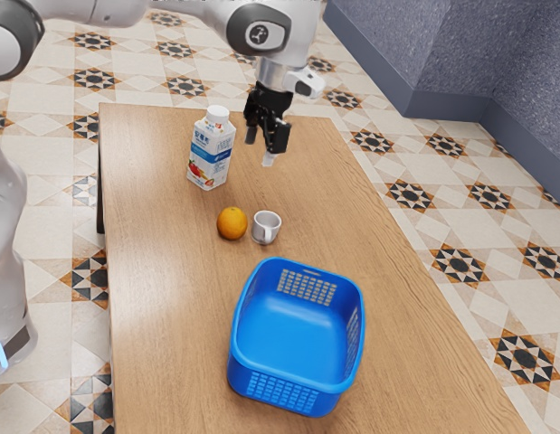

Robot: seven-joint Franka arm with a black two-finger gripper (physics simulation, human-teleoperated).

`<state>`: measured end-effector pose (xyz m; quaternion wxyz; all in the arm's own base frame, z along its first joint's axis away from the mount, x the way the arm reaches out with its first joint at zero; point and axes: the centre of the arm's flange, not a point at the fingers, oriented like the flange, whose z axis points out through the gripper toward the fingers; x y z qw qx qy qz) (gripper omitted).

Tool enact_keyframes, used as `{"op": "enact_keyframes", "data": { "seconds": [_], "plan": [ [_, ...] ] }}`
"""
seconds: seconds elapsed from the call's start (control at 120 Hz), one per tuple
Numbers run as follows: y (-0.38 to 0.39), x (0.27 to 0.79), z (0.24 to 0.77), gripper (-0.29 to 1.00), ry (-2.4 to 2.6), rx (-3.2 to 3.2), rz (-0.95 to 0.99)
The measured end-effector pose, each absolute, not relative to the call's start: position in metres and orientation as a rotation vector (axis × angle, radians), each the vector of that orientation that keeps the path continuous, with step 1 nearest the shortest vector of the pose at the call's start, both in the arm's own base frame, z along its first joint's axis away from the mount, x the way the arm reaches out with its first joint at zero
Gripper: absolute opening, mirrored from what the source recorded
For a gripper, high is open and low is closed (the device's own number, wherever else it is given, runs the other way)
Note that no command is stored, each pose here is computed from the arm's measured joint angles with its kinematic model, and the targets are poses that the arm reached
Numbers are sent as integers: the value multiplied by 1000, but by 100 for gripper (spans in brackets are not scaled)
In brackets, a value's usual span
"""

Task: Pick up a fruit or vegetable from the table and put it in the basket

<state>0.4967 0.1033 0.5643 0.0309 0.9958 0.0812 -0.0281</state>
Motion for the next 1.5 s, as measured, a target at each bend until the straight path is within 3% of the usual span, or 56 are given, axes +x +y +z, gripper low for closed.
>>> {"op": "enact_keyframes", "data": {
  "seconds": [0.383,1.5],
  "plan": [
    [86,478,504,70,222,3070,-170],
    [47,475,435,70,147,3083,-191]
  ]
}}
